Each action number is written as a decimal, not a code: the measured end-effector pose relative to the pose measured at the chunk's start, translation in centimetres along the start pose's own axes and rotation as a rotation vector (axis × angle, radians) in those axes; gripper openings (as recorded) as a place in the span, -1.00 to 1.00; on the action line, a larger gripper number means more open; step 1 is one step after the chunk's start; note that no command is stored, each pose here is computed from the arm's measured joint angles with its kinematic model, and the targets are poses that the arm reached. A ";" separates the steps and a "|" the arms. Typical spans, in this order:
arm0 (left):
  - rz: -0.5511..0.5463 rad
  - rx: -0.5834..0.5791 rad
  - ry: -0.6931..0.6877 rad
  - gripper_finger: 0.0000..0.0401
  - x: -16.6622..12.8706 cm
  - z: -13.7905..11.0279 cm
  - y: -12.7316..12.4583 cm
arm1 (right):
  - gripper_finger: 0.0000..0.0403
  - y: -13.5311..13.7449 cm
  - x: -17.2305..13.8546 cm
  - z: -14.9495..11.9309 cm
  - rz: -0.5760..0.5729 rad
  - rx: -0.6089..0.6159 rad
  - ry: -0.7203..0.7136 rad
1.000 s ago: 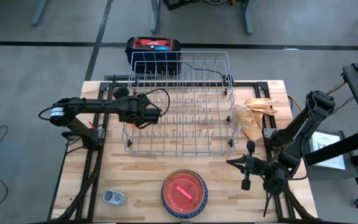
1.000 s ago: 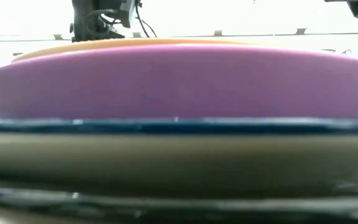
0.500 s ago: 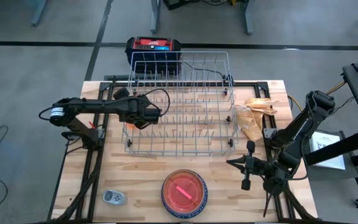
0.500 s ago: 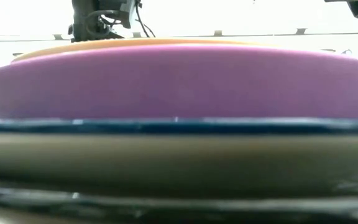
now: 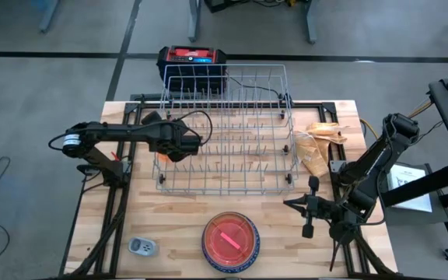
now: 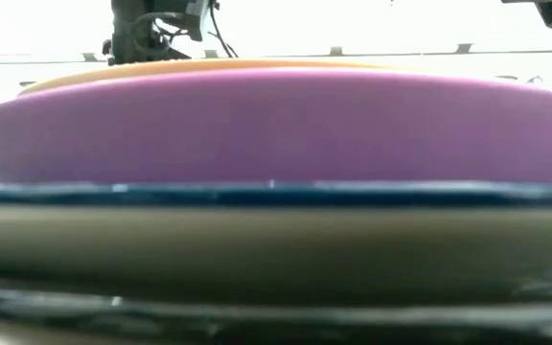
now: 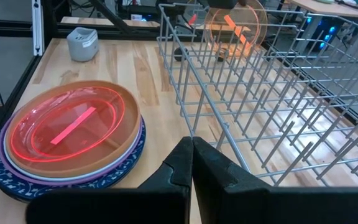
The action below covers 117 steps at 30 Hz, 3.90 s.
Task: Sort dishes
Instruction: Put the orange plate into the dish rack, then put the pink plate into the dish rack
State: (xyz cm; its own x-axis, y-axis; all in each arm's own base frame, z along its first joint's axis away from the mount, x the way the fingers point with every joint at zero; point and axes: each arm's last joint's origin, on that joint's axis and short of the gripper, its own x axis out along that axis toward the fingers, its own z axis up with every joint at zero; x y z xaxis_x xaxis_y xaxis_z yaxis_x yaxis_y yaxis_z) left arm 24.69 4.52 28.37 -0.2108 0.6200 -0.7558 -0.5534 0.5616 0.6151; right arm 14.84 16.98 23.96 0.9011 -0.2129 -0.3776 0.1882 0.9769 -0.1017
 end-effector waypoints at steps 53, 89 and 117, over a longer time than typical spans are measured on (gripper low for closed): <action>-0.542 0.647 -0.624 -0.45 -16.9 -6.5 -17.6 | -1.00 0.3 0.0 -0.2 0.085 0.004 0.062; -0.725 0.491 -0.432 -0.59 -13.7 -4.8 -23.6 | -1.00 0.7 -0.1 0.0 0.162 0.057 0.091; -0.720 0.456 -0.396 -0.40 -12.2 -4.5 -24.0 | -1.00 1.0 0.3 -0.5 0.151 0.058 0.105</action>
State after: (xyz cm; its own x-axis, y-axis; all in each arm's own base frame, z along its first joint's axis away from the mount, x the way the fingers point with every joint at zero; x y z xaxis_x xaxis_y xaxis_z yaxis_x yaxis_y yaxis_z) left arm 36.92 -19.03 21.79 0.3957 0.1335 -0.9086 -0.0566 0.9910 0.1210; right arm 15.10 17.93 23.34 0.8759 -0.0618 -0.4785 0.0788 0.9968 0.0155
